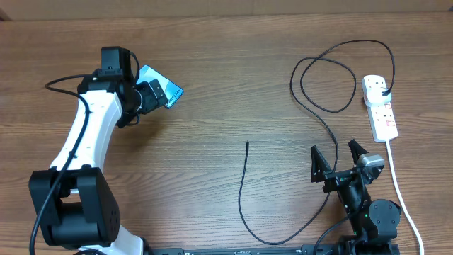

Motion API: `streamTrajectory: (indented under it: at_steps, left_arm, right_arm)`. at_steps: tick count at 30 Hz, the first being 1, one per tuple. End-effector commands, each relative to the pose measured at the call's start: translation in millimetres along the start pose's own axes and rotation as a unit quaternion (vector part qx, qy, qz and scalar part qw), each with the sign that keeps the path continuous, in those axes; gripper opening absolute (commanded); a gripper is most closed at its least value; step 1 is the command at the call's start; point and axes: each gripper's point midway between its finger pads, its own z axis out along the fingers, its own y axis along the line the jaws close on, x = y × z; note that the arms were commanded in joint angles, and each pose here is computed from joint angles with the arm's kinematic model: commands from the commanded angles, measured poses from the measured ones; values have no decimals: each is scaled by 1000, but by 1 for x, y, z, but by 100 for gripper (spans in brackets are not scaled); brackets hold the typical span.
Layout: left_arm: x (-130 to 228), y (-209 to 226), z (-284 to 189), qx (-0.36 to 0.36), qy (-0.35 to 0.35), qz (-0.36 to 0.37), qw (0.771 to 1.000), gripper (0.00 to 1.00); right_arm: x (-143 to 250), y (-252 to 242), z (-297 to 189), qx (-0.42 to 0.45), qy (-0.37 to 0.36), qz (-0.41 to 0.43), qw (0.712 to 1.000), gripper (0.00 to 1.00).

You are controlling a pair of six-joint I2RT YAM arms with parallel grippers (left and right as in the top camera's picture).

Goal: Plug charger to phone and switch on socket
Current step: 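Lower the left gripper over the phone's bottom edge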

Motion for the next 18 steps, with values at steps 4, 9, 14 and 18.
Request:
streamTrajectory:
  at_steps: [4, 9, 14, 18]
  left_arm:
    - [-20, -23, -16, 6, -40, 0, 999, 100]
    - [-29, -29, -26, 6, -53, -16, 998, 100]
    - [-34, -32, -31, 12, -60, -33, 998, 100]
    - [-38, -34, -32, 15, -64, -45, 997, 100]
  right_arm:
    - [0, -1, 0, 3, -3, -3, 1000, 100]
    - [0, -1, 0, 3, -3, -3, 1000, 100]
    - [0, -1, 0, 3, -3, -3, 1000, 100]
    - [0, -1, 0, 3, -3, -3, 1000, 100]
